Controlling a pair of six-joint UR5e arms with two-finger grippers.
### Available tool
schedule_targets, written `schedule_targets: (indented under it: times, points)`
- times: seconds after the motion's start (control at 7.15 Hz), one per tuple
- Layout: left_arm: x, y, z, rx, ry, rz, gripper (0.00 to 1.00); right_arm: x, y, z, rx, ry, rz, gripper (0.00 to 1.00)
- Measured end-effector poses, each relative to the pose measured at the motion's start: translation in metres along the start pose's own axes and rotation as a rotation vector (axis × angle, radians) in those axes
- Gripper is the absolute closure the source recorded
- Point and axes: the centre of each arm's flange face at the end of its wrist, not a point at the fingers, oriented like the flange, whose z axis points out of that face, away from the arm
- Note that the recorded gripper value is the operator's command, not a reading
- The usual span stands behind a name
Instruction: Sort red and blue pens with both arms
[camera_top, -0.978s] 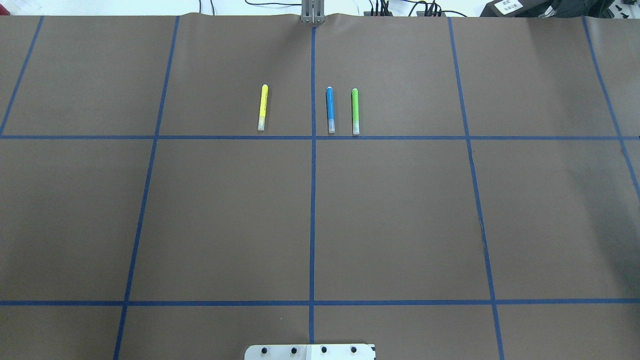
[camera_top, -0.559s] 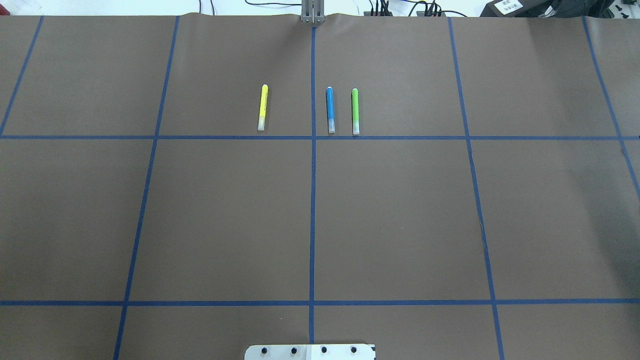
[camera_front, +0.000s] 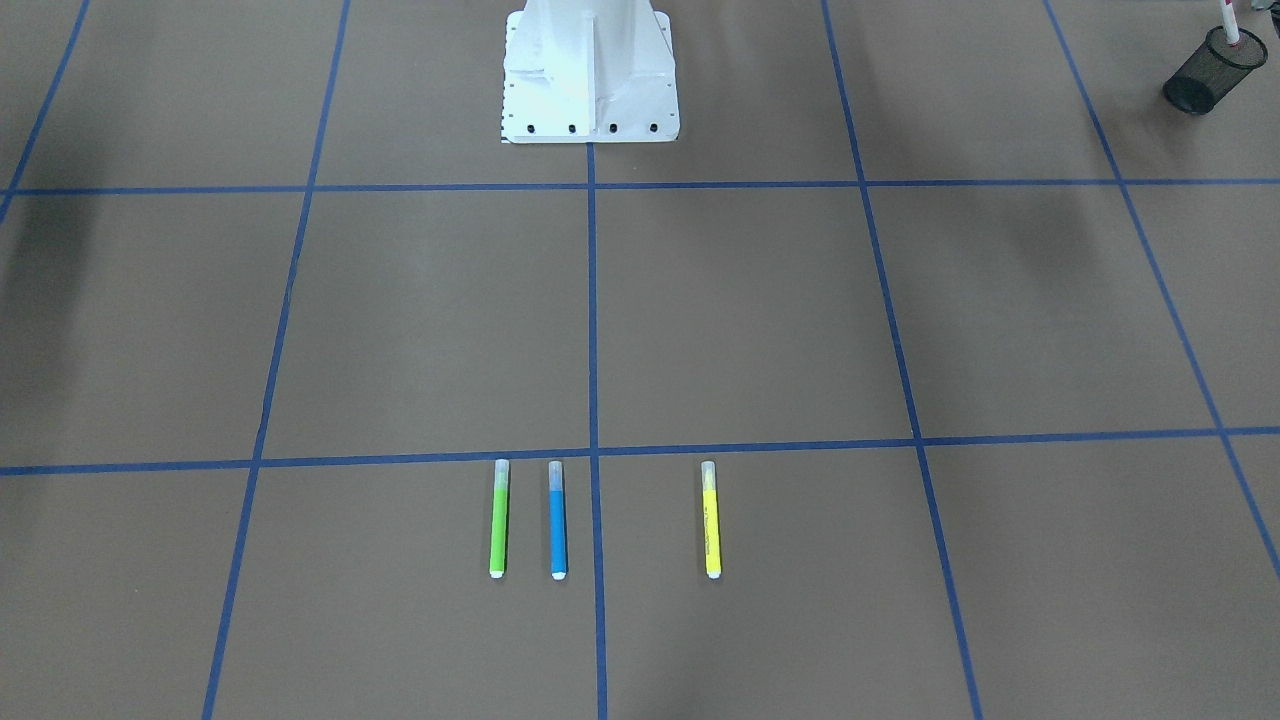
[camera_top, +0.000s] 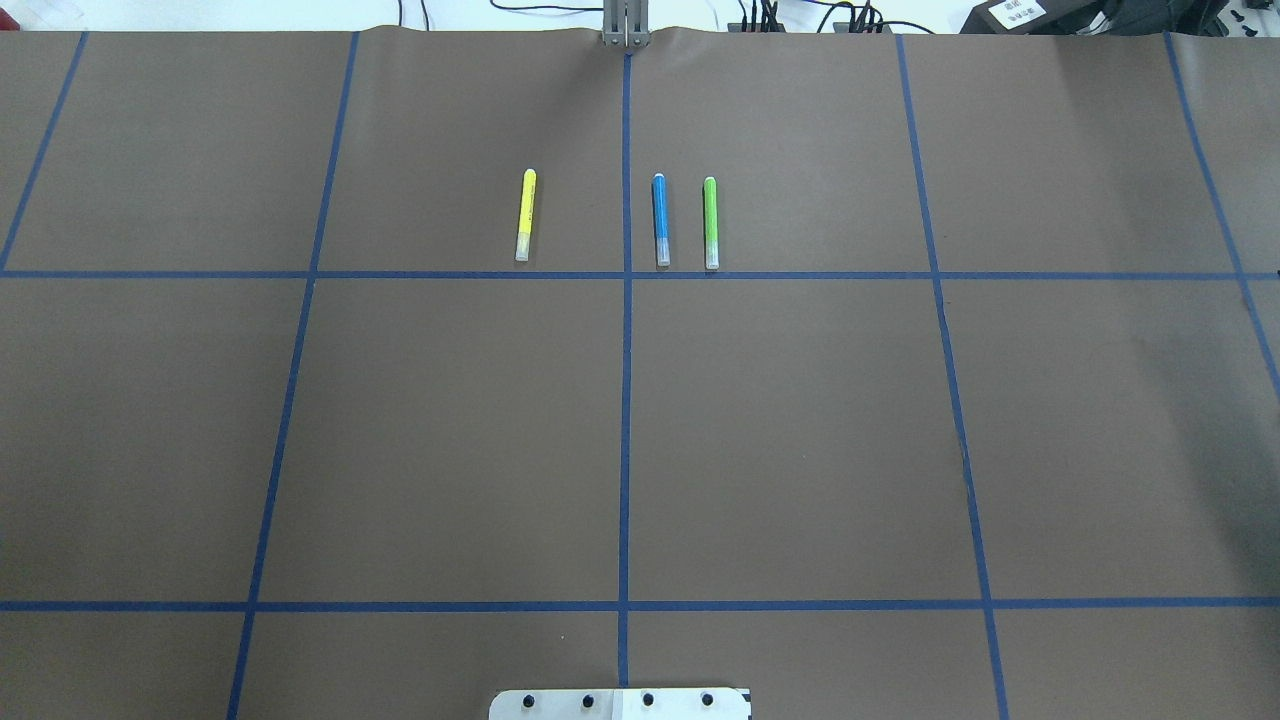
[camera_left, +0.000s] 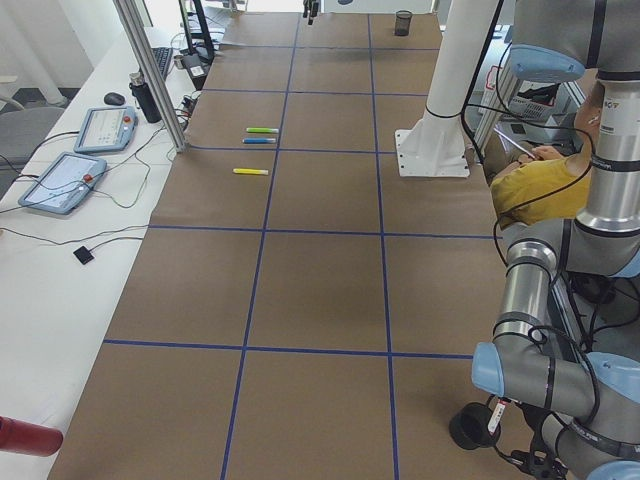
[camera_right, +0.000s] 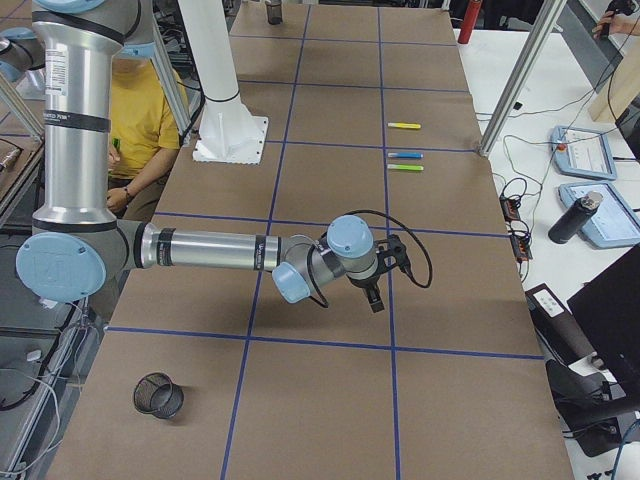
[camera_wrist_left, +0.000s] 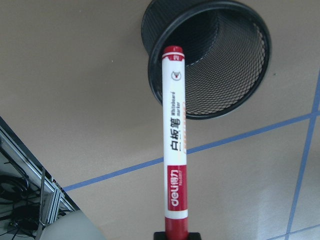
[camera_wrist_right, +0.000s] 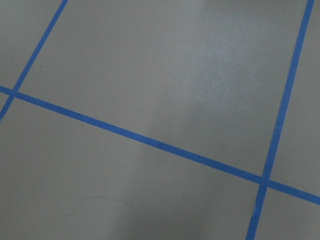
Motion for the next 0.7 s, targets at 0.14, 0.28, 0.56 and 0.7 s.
schedule_targets:
  times: [0.14, 0.28, 0.56, 0.7]
  points:
    - [0.0008, -0.0031, -0.0005, 0.002, 0.011, -0.003, 1.0, 0.0001, 0.0001, 0.0001, 0.0, 0.0, 0.0, 0.0]
    - [0.0024, -0.0047, -0.0027, 0.009, 0.015, -0.011, 0.99, 0.0004, 0.0002, 0.0003, -0.001, 0.0, 0.001, 0.0]
    - [0.0045, -0.0066, -0.0062, 0.023, 0.014, -0.026, 0.52, 0.0005, 0.0003, 0.0004, -0.001, 0.0, 0.001, 0.0]
    - [0.0042, -0.0072, -0.006, 0.025, 0.014, -0.025, 0.01, 0.0003, 0.0002, 0.0002, -0.001, 0.0, 0.001, 0.0]
